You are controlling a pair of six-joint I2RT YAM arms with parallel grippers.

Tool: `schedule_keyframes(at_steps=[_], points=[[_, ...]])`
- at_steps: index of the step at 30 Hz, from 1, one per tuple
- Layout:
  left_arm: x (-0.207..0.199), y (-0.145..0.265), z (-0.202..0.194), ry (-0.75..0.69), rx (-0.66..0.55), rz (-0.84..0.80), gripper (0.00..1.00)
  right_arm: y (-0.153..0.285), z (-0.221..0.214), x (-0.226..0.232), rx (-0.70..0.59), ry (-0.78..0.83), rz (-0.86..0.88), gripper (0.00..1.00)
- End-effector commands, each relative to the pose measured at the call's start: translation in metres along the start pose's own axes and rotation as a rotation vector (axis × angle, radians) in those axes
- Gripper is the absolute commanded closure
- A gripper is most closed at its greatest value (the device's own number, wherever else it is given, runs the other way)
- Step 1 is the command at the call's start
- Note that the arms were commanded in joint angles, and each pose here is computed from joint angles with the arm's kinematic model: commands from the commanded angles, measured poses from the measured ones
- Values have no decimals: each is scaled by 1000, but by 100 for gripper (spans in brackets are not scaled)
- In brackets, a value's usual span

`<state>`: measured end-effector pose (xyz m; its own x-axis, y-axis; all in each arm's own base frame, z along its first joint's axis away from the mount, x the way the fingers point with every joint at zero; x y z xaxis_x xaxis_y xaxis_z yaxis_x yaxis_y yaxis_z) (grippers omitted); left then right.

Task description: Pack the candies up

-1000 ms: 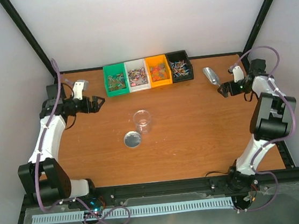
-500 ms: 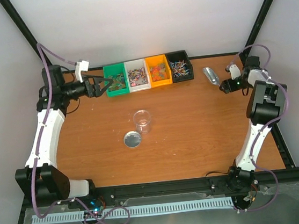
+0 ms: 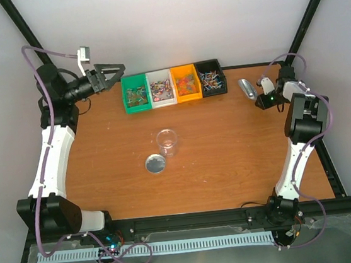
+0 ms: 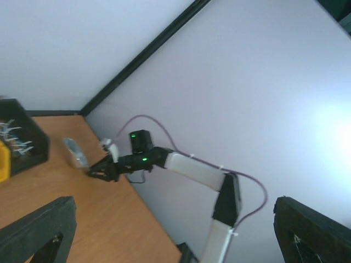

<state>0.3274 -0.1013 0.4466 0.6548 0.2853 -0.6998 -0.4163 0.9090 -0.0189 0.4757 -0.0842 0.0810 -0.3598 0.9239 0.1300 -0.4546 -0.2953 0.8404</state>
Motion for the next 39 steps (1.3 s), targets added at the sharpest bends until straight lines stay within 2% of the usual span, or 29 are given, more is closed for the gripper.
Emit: schedule_keyframes(at_steps=[1,7,10,15,21,25,32,39], points=[[-32,1,12,73,4,-121,0,-6,-9,3,31,6,-24,72],[-26,-1,18,168,-21,-184,0,-6,-13,5,38,4,-19,88],[-20,-2,20,263,-46,-236,0,-6,-14,6,40,5,-19,92],[-22,1,23,222,-87,-239,0,-3,-14,8,30,11,-13,97],[15,-5,7,181,-37,-42,0,1,-8,11,7,4,9,97],[38,-1,-8,63,6,158,0,3,-6,12,-4,2,9,97],[67,3,-31,-17,70,296,0,22,10,15,-42,14,7,97],[106,12,-49,-62,159,505,0,57,22,26,-64,57,-3,97]])
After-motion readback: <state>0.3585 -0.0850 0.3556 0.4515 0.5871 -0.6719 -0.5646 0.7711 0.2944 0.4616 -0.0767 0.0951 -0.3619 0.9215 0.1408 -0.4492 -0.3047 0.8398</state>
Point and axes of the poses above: each gripper's point midway between its finger pads, its own y axis back along the fingers, its own x axis along the line the jaws close on, z = x × y, the point moved 6 cm from there along y, back along the fingers, and after that the axes turned 3 degrees about -y, right-handed, at the moved point
